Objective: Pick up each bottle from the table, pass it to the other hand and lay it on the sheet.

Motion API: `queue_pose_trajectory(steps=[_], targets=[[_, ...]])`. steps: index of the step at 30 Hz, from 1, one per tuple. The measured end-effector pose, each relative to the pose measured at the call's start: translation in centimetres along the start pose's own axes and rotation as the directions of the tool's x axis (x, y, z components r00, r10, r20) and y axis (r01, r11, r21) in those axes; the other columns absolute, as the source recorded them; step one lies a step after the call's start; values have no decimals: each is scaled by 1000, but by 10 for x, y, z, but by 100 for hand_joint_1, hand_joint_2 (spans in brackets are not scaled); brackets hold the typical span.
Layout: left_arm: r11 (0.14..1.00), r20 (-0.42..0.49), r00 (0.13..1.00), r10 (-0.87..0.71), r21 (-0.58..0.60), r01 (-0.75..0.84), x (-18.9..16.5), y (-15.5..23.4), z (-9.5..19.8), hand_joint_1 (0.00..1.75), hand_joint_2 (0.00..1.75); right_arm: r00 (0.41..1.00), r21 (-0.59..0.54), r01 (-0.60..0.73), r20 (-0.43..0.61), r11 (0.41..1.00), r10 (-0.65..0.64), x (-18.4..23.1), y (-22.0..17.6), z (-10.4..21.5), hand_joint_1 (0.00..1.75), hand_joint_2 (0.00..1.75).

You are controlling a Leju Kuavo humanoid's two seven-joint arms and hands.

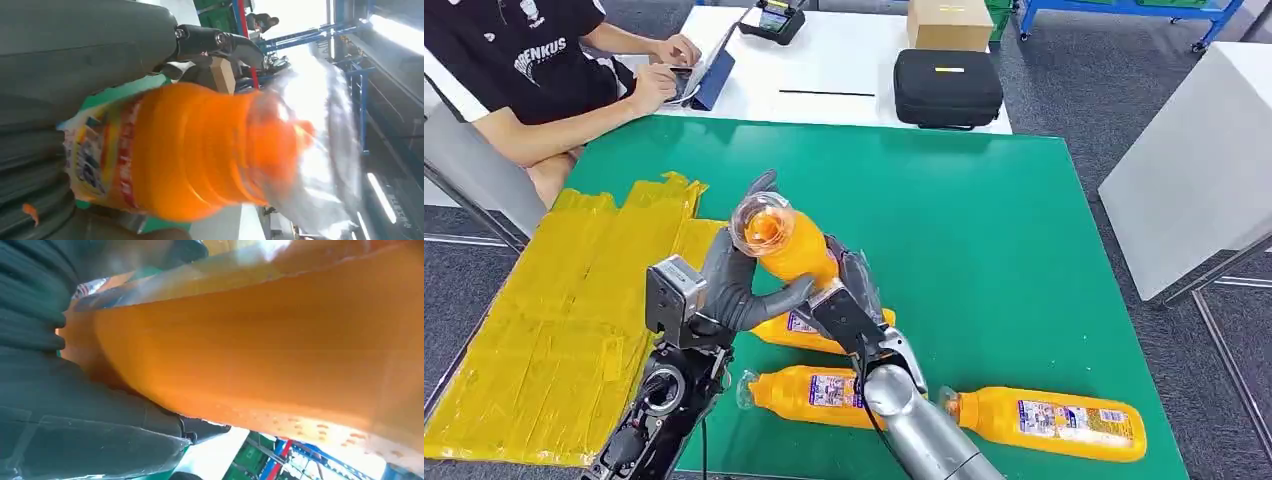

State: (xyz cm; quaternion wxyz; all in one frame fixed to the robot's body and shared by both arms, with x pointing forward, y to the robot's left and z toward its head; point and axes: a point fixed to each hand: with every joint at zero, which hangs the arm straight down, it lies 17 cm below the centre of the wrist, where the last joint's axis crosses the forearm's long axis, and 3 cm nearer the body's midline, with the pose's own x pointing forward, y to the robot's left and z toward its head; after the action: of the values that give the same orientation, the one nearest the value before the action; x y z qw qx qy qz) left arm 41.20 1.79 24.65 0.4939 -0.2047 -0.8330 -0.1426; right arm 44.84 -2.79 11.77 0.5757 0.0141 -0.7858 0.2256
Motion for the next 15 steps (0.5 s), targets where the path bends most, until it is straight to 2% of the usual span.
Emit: queue_pose_trajectory(steps=[11, 12, 13, 15], targets=[[999, 3, 1000, 16, 29, -16, 1, 6, -1, 2, 175, 1000, 73, -10, 1, 997, 10, -1, 25, 4, 175, 175], [999, 2, 1000, 20, 33, -20, 1, 7, -1, 31, 175, 1000, 77, -10, 2, 997, 10, -1, 27, 4, 175, 175], [999, 2, 1000, 20, 34, -20, 1, 7, 0, 141, 175, 1000, 80, -10, 3, 997, 10, -1, 28, 5, 175, 175], [999, 0, 1000, 22, 37, -22, 0, 8, 0, 141, 175, 1000, 83, -7, 2, 997, 7, -1, 29, 5, 175, 175]])
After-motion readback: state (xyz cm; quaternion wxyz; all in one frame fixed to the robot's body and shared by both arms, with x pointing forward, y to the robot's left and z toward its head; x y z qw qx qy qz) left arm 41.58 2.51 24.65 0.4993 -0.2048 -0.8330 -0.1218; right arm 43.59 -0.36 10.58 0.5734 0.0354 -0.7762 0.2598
